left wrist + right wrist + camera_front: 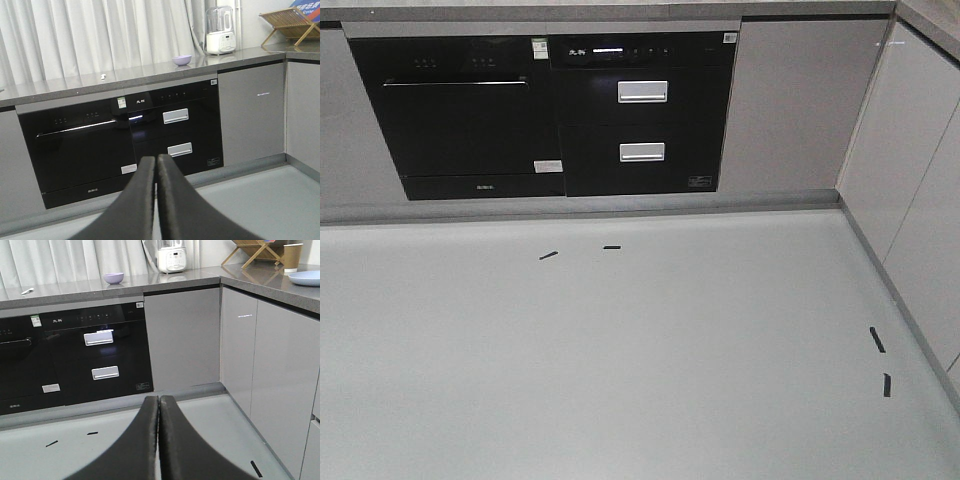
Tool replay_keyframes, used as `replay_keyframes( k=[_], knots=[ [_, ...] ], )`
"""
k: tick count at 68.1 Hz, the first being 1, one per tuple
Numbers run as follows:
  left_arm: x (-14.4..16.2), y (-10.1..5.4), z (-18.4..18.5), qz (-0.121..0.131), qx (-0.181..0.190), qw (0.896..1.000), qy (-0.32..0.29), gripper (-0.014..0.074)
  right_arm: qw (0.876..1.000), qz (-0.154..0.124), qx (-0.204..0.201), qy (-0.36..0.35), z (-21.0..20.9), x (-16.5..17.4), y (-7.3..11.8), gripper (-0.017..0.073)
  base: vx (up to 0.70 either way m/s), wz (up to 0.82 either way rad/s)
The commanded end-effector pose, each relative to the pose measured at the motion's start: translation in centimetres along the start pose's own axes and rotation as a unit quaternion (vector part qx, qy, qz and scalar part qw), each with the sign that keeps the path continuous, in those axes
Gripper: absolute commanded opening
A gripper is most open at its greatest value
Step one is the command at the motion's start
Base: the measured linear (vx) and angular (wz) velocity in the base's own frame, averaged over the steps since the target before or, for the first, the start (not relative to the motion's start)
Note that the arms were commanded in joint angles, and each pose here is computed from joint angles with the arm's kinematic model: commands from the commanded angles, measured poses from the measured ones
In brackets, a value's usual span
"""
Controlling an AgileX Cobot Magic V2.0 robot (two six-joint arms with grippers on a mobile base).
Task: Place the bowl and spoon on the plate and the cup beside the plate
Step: 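Drive the base toward the grey kitchen counter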
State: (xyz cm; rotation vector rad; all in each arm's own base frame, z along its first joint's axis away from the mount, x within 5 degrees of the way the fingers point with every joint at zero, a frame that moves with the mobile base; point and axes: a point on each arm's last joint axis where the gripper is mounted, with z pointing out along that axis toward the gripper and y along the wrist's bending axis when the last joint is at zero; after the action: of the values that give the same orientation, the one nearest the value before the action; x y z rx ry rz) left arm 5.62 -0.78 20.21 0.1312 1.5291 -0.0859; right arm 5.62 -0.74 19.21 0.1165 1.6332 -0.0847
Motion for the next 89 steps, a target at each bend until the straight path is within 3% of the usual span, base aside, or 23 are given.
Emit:
replay_keyframes(
  k=[1, 89],
  knots=[
    [0.49, -0.10, 0.22, -0.005, 0.006, 1.000, -0.012, -0.0006, 0.999, -0.006, -0.001, -0.035, -0.02, -0.21, 0.03, -0.0005, 0.00, 0.00],
    [0.49, -0.10, 0.22, -0.005, 0.006, 1.000, -0.012, -0.0006, 0.999, -0.006, -0.001, -0.035, -0.02, -0.21, 0.03, -0.0005, 0.00, 0.00]
  ],
)
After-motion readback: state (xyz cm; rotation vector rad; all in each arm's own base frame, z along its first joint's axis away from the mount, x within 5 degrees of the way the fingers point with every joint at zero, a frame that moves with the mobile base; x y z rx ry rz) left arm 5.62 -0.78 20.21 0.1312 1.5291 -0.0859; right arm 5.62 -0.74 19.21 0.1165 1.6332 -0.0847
